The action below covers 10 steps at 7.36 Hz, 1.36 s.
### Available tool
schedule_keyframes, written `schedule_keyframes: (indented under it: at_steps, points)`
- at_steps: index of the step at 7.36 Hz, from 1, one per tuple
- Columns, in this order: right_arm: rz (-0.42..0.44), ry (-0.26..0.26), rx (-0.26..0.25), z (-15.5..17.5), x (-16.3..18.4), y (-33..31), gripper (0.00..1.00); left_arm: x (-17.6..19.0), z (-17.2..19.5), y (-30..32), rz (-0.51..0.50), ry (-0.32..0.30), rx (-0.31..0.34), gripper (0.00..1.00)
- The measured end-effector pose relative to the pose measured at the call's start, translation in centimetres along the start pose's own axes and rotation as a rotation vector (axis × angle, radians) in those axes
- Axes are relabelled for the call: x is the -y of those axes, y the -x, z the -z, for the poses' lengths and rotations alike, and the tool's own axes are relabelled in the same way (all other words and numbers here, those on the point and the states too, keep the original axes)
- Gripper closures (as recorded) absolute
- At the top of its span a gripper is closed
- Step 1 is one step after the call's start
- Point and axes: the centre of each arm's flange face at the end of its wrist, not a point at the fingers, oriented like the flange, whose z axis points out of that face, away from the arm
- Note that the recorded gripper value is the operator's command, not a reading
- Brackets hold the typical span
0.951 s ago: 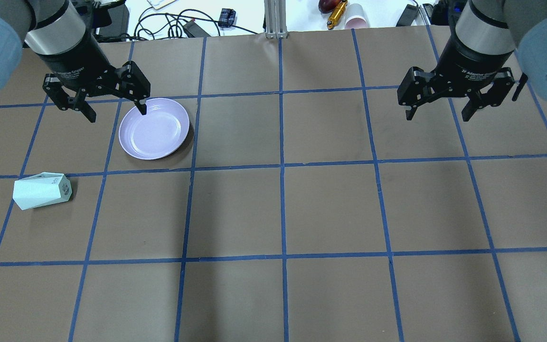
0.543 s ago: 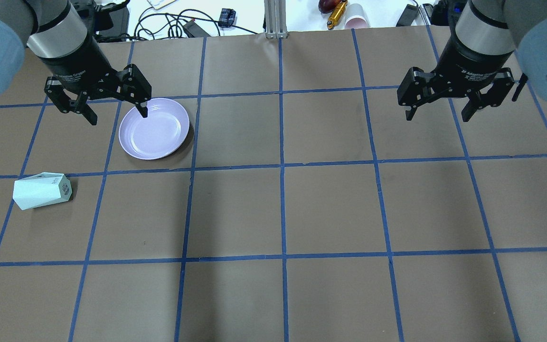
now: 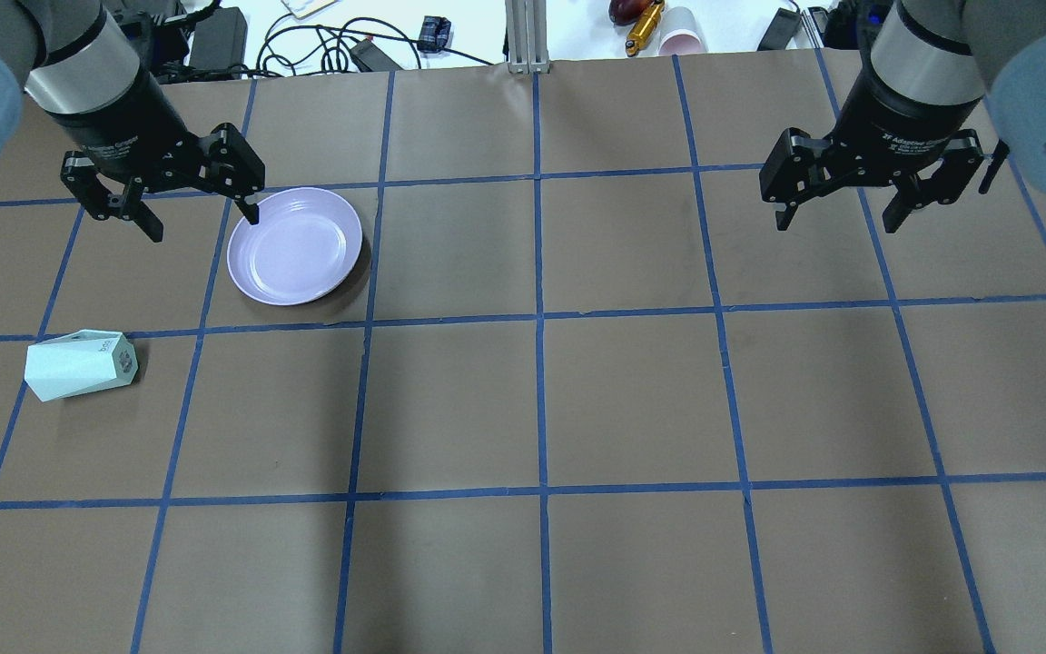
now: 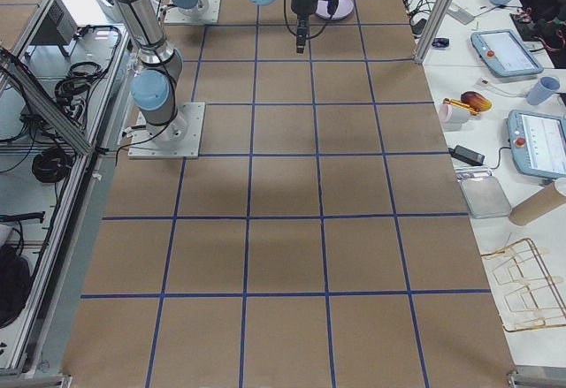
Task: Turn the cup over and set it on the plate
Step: 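Move the left gripper down and outward to the lying green mug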
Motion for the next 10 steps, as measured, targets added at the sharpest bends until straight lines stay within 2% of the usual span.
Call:
schedule_keyframes:
  at_steps: [1,4,7,8,10]
  points:
    - [0.0,0.0,-0.001,0.0,0.0,0.0,0.0,0.7,-0.1,2.6,0.011,0.004,-0.005,0.0]
    - [0.0,0.0,-0.001,0.0,0.0,0.0,0.0,2.7,-1.0,12.9,-0.039,0.025,-0.022,0.0]
    - [0.0,0.0,-0.001,0.0,0.0,0.0,0.0,3.0,-2.7,23.1,-0.038,0.049,-0.053,0.0]
    - [0.0,-0.001,-0.001,0.0,0.0,0.0,0.0,3.0,-3.6,26.2,-0.058,0.056,-0.069,0.0]
    - [0.0,0.0,-0.001,0.0,0.0,0.0,0.0,3.4,-6.1,31.3,-0.124,0.049,-0.142,0.0]
